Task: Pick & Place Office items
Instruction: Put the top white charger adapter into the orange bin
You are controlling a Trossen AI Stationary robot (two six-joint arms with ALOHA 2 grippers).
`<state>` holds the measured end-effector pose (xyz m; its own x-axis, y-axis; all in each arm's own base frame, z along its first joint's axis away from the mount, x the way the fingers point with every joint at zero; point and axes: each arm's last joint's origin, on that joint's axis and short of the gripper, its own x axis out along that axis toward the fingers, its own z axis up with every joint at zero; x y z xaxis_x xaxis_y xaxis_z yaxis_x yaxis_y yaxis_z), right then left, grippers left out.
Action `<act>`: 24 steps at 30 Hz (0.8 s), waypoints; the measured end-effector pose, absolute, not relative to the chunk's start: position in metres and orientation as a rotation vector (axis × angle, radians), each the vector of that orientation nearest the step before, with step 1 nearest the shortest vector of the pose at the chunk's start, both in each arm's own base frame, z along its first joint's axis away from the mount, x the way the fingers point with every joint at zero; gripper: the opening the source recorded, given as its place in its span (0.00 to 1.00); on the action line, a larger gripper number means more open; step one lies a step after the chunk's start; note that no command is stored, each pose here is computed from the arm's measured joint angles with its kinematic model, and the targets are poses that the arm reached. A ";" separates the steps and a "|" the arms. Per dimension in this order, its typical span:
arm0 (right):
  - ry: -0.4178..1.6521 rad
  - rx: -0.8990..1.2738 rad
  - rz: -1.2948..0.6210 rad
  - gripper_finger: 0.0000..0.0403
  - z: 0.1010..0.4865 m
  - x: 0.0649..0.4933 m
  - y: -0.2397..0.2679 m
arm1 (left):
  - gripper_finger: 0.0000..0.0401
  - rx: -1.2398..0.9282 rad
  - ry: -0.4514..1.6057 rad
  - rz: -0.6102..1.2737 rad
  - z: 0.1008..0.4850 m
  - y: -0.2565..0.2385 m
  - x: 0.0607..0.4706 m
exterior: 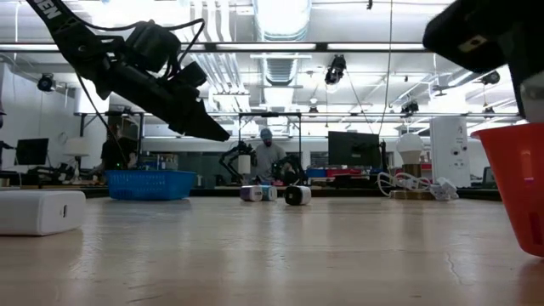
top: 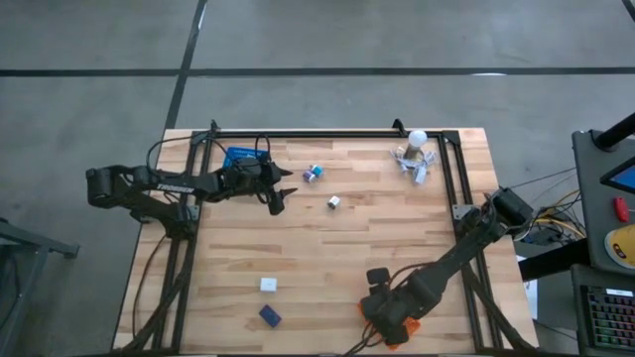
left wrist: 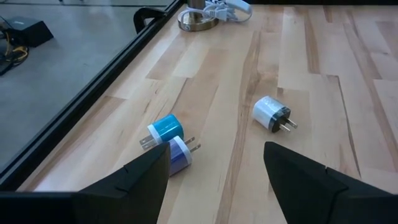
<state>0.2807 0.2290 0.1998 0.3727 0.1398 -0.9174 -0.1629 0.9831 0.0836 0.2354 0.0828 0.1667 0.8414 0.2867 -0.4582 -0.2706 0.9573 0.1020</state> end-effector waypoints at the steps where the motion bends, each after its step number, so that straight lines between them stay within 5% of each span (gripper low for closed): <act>1: 1.180 -0.018 0.196 0.39 0.198 0.280 0.230 | 0.65 0.034 0.489 0.294 0.167 0.083 0.235; 24: 1.263 0.016 0.181 0.39 0.184 0.270 0.225 | 0.65 0.035 0.485 0.295 0.167 0.083 0.236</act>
